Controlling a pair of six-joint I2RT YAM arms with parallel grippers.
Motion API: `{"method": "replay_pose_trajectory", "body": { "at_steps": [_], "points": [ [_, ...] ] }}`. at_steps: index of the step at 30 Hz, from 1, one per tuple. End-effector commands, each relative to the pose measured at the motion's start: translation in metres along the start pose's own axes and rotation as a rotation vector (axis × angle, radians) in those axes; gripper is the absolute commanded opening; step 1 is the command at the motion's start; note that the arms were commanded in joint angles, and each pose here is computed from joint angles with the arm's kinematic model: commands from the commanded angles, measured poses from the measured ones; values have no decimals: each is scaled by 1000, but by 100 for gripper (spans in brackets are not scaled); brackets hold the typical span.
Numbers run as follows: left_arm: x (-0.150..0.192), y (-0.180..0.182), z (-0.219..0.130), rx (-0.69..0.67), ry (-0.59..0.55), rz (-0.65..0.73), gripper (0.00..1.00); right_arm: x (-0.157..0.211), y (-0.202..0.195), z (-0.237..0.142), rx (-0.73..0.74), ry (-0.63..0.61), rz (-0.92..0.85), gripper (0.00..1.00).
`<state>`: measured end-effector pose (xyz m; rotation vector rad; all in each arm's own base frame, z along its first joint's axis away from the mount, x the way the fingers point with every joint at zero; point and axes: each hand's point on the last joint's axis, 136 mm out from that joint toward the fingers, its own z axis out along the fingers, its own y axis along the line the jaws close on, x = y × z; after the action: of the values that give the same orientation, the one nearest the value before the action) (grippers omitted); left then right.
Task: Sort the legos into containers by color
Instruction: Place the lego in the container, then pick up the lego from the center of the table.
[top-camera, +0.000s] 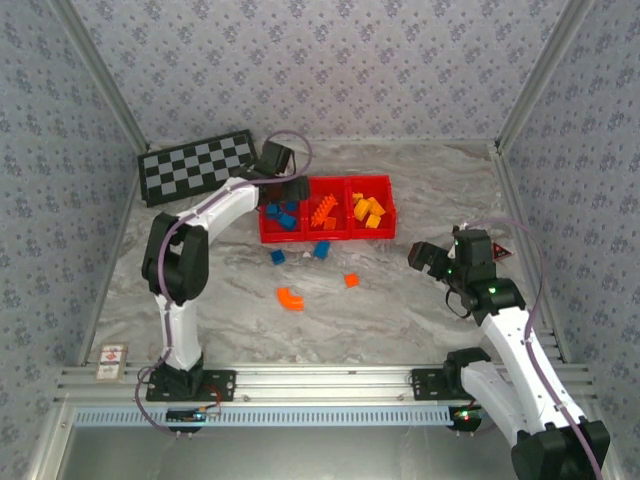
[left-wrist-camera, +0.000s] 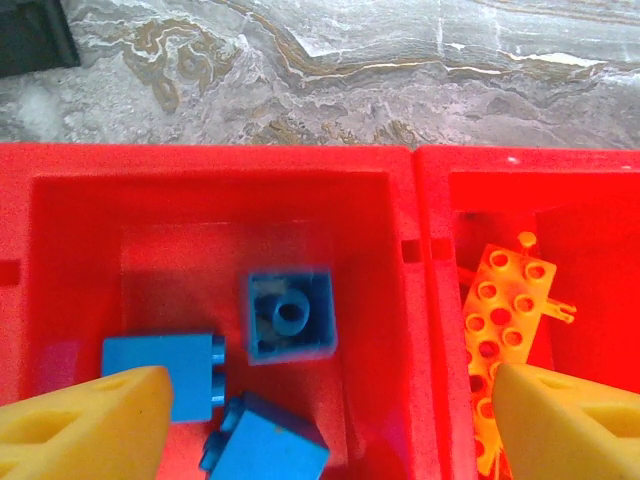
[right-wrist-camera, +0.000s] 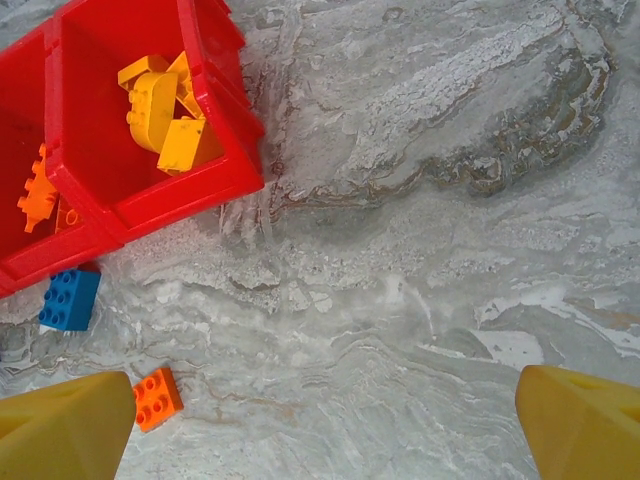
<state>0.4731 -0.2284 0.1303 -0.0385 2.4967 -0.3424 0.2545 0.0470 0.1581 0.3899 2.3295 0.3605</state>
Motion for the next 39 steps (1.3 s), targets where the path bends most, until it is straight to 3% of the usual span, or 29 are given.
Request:
{"method": "replay_pose_trajectory", "body": {
  "at_steps": [1, 4, 9, 17, 21, 28, 39],
  "points": [
    [-21, -12, -38, 66, -88, 30, 84, 2, -6, 2, 21, 0, 1, 100],
    [-12, -15, -53, 96, -90, 62, 85, 3, -6, 2, 24, 2, 0, 100],
    [32, -22, -63, 119, -40, 154, 87, 4, -7, 6, 26, 7, -1, 100],
    [113, -59, -60, 163, 67, 368, 89, 6, -6, 12, 18, 23, 2, 100],
    [137, -69, -46, 144, 137, 441, 89, 6, -5, 13, 14, 24, 2, 100],
    [158, -73, -12, 94, 257, 479, 88, 6, -5, 10, 17, 24, -2, 100],
    [168, -64, 13, 23, 292, 456, 83, 4, -6, 8, 22, 16, 0, 100]
  ]
}}
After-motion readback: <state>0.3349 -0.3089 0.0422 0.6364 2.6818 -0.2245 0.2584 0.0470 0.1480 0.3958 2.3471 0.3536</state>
